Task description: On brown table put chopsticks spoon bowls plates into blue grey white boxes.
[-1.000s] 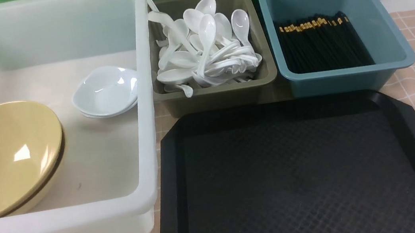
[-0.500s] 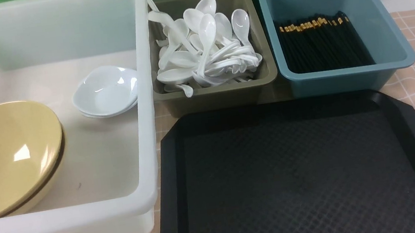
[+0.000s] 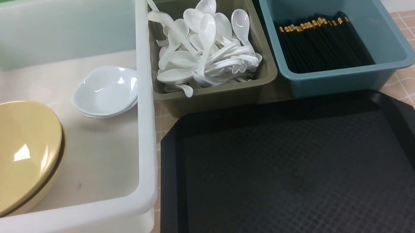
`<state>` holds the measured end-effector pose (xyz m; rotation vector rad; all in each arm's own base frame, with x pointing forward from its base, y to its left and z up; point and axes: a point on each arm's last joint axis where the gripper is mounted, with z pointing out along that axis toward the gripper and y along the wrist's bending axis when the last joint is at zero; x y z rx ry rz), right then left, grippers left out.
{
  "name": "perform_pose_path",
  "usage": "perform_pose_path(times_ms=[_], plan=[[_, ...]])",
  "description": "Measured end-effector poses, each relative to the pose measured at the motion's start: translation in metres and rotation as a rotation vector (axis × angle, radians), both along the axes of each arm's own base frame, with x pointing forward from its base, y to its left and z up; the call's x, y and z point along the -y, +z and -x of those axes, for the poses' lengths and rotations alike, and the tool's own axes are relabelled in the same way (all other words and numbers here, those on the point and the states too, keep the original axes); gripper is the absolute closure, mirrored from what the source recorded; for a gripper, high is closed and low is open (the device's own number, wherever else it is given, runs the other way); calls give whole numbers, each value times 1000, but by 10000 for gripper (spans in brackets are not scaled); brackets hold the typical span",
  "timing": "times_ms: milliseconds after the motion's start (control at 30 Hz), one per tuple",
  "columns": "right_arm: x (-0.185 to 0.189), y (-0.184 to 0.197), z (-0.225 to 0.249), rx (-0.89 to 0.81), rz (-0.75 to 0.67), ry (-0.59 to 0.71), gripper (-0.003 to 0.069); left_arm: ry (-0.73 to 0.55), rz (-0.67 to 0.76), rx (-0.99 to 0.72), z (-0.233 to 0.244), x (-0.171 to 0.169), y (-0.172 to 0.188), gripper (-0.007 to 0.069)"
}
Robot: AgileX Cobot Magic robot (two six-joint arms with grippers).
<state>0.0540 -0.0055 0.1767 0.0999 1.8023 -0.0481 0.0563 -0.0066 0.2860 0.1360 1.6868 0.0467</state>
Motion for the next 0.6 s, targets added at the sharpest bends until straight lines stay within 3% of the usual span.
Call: perform_pose_path(times_ms=[600], plan=[[0,0,0,-1,1,0,615,83,-43,103,4,-7,-68,623]])
